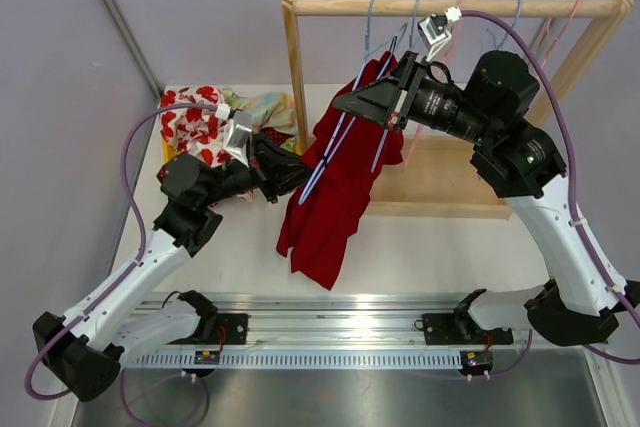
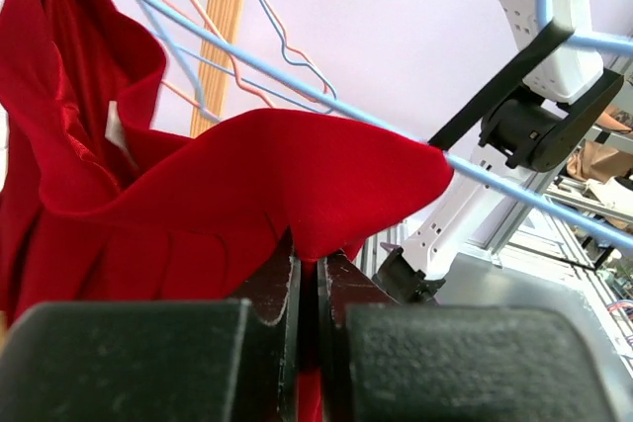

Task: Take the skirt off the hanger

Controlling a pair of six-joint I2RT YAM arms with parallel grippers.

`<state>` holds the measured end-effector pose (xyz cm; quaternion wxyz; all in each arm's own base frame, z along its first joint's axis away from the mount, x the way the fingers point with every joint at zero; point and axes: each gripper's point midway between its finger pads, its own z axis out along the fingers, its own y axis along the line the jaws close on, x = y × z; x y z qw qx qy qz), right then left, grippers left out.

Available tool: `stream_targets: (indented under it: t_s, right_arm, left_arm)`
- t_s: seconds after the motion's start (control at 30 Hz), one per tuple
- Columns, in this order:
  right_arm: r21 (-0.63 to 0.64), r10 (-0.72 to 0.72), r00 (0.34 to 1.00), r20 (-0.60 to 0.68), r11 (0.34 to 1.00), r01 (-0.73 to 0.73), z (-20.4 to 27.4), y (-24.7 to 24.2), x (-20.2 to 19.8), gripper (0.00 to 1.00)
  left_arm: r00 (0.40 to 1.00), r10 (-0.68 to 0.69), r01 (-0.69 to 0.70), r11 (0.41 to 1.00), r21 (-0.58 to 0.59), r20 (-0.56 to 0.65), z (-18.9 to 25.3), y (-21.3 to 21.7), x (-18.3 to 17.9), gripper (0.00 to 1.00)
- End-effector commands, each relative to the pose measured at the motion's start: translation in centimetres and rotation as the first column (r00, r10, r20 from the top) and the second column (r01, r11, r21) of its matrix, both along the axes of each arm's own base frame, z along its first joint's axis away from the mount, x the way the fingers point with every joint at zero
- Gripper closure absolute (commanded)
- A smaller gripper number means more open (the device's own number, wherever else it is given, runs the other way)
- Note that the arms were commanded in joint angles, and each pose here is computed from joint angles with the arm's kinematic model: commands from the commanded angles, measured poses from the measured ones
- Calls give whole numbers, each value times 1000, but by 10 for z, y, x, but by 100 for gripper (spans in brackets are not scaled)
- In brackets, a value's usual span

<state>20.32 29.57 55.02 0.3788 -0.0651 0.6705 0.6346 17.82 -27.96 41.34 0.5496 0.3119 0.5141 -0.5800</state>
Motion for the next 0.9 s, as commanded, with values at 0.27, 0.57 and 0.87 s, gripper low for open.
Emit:
stream_targets:
  t_s: [0.27,0.57,0.87]
  right_arm:
    - [-67,-141,978,155,986,153,-3,2,41,100]
    - [-143,-177,972,153,969,200,-32,9,64,100]
    - [-178,-221,961,169,952,250,-40,3,72,100]
  left_arm:
    - [989,79,-73,996,-46,125,35,26,-47,100]
    - [959,188,-178,982,-69,210,76,82,-89,100]
    - [957,217,-206,976,-75,193,74,97,-100,100]
